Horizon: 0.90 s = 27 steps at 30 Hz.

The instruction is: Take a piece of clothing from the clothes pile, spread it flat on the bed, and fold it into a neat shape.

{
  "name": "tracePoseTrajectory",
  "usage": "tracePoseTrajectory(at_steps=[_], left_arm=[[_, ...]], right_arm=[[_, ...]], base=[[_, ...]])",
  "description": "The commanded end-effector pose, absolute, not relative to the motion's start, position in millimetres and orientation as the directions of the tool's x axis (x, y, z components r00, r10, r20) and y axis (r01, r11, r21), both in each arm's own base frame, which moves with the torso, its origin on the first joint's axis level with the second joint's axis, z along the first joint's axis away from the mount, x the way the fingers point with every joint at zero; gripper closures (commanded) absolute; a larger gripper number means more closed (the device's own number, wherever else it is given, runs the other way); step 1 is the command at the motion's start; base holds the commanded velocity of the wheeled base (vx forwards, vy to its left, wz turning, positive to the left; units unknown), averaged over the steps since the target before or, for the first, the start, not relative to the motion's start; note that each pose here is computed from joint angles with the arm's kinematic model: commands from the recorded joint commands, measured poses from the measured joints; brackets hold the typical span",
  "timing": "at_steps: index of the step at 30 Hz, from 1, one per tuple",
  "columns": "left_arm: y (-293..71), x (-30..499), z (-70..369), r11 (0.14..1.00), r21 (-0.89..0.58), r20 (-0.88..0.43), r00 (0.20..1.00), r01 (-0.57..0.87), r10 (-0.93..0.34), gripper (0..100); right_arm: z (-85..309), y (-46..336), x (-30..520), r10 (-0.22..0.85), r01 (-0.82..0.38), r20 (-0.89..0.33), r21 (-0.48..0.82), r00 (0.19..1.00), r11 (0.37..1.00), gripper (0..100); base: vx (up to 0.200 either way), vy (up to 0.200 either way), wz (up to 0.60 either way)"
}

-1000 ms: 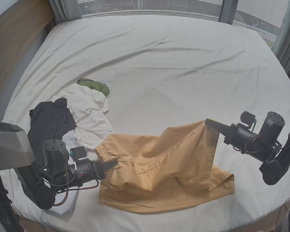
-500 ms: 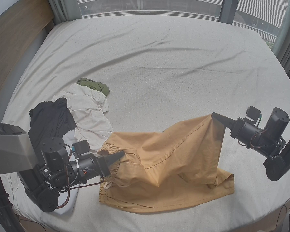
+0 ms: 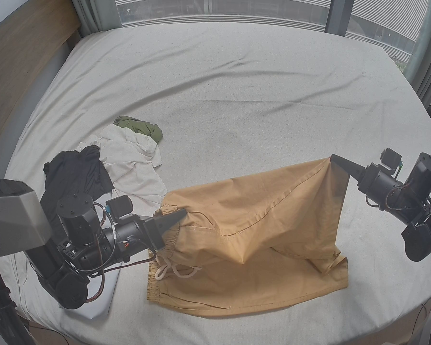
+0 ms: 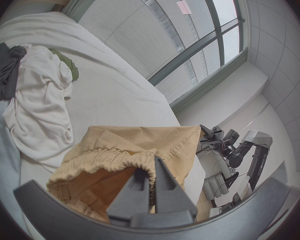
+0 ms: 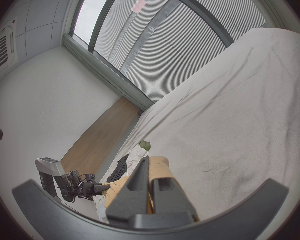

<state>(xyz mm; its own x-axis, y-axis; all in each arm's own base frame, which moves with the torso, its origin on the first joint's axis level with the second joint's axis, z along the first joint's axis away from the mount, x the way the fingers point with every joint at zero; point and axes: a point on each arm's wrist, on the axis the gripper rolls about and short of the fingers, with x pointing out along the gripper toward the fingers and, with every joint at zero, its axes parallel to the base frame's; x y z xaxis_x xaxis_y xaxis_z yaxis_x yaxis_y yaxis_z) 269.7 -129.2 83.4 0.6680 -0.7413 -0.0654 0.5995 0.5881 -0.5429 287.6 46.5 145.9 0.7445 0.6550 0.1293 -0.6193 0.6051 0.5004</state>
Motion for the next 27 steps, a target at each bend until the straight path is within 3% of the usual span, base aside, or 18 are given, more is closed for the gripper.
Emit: tracePoseTrajectory(at_steps=[1, 27], left_arm=[[-129.2, 271.1, 89.9, 0.584, -0.532, -0.038, 0.672, 0.613, -0.74, 100], [-119.0, 278.8, 119.7, 0.593, -0.463, 0.073, 0.695, 0.659, -0.716, 100]], right_arm=[[151.7, 39.8, 288.0, 0.638, -0.616, 0.147, 0.491, 0.756, 0.616, 100], [160.4, 12.0, 290.0, 0.59, -0.59, 0.168, 0.467, 0.79, 0.658, 100]], base=[[0.0, 0.0, 0.0], [0.0, 0.0, 0.0]])
